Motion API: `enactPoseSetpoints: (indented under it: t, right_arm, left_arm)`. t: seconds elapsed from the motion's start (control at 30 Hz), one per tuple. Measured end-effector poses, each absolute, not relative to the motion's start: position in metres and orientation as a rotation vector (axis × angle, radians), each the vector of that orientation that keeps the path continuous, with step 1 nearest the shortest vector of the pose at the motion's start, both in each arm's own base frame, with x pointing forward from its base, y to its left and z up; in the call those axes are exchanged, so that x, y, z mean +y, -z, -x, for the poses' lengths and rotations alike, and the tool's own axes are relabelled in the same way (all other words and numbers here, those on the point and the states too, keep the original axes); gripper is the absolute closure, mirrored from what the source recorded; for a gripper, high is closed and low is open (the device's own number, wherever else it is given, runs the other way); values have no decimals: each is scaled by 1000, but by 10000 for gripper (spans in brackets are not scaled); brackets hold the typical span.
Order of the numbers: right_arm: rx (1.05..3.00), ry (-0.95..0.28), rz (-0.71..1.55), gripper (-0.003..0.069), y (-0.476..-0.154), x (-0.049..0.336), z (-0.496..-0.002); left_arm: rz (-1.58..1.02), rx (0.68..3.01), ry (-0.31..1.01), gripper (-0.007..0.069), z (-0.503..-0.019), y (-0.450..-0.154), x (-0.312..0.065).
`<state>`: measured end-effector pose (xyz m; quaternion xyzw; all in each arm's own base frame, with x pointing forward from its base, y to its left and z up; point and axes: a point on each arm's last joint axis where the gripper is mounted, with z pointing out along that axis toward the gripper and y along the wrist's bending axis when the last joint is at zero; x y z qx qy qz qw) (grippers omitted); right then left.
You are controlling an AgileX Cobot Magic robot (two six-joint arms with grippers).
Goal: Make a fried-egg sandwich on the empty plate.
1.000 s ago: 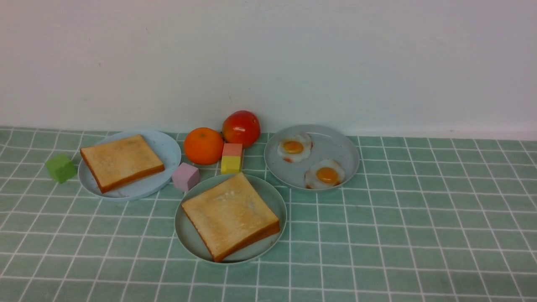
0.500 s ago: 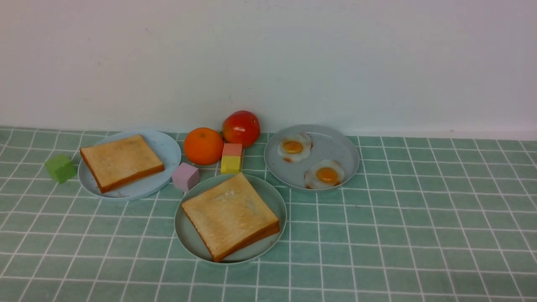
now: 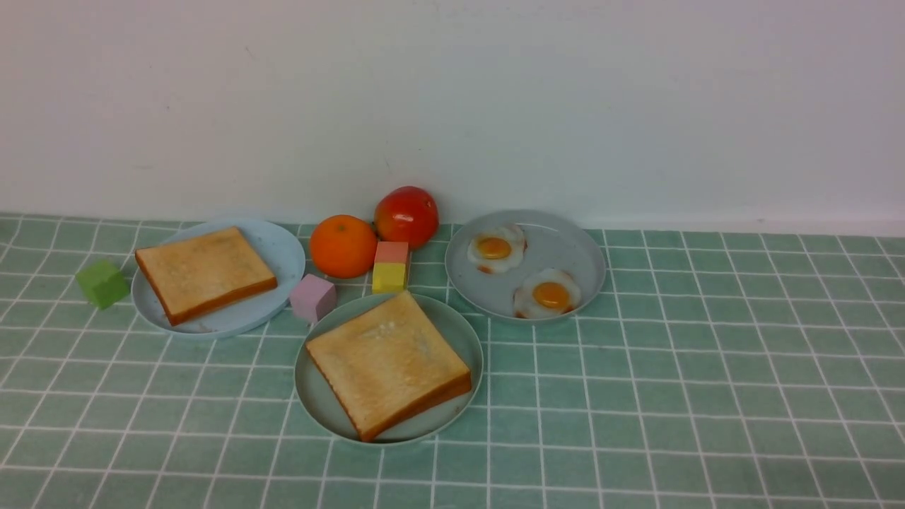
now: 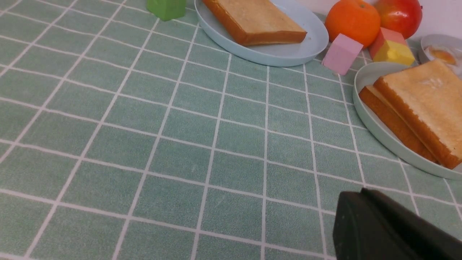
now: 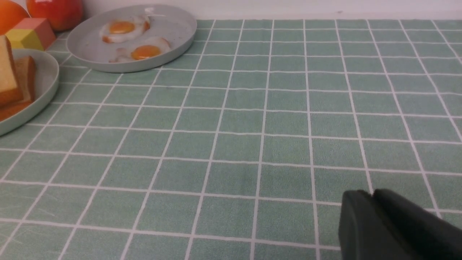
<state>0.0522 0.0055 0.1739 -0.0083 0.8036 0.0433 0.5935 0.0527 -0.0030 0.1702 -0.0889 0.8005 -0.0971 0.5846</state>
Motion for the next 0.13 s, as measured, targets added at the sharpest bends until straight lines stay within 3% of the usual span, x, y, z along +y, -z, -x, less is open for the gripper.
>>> enactPoseSetpoints:
  t: [0.13]
  right_arm:
    - [1868,-101,19,592,-174,5,-52]
  left_arm:
    - [207,1868,227,638,-53,-170,-3]
